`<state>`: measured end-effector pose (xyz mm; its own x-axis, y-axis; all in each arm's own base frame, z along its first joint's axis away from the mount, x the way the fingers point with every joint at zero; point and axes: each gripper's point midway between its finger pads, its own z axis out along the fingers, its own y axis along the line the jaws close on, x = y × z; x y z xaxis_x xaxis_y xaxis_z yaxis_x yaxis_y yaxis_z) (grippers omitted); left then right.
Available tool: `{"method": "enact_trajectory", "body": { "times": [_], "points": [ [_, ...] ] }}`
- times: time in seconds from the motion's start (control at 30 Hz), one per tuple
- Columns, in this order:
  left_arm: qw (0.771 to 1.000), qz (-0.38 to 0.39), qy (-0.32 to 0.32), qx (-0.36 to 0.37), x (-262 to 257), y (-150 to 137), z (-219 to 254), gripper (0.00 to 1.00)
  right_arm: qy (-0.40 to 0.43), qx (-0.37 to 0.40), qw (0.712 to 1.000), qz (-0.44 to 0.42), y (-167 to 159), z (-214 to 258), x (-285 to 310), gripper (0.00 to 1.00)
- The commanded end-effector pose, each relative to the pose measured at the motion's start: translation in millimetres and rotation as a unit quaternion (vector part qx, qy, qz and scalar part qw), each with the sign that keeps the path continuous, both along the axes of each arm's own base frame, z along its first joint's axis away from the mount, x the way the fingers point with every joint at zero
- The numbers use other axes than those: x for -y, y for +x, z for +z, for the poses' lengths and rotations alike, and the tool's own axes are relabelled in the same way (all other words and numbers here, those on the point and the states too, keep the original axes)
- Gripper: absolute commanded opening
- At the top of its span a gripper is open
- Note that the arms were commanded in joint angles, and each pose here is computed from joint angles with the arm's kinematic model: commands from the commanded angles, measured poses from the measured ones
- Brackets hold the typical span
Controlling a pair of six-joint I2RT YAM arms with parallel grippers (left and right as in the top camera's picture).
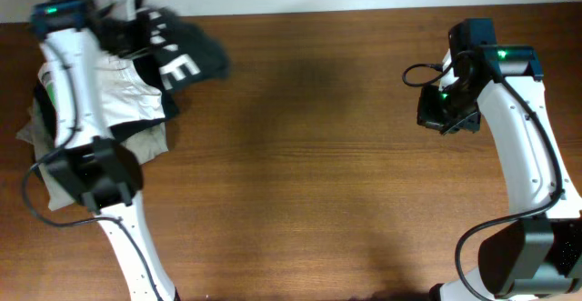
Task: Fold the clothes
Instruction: 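Carry the folded shirt with the left gripper onto the left stack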
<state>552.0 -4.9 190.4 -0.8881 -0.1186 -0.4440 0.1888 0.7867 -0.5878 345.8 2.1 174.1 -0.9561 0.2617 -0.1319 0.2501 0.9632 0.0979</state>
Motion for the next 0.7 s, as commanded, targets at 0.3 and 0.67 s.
{"method": "enact_trajectory", "body": {
  "times": [0.3, 0.67],
  "points": [
    [0.964, 0.257, 0.037, -0.053, -273.4, -113.8, 10.8, 0.99, 0.004, -0.011, 1.0, -0.001, -5.3, 0.0, -2.1, 0.06],
    [0.929, -0.035, 0.276, 0.245, 64.4, -222.7, 265.6, 0.99, 0.124, 0.328, 0.924, 0.153, -32.6, 191.8, -76.9, 0.75]
  ]
}}
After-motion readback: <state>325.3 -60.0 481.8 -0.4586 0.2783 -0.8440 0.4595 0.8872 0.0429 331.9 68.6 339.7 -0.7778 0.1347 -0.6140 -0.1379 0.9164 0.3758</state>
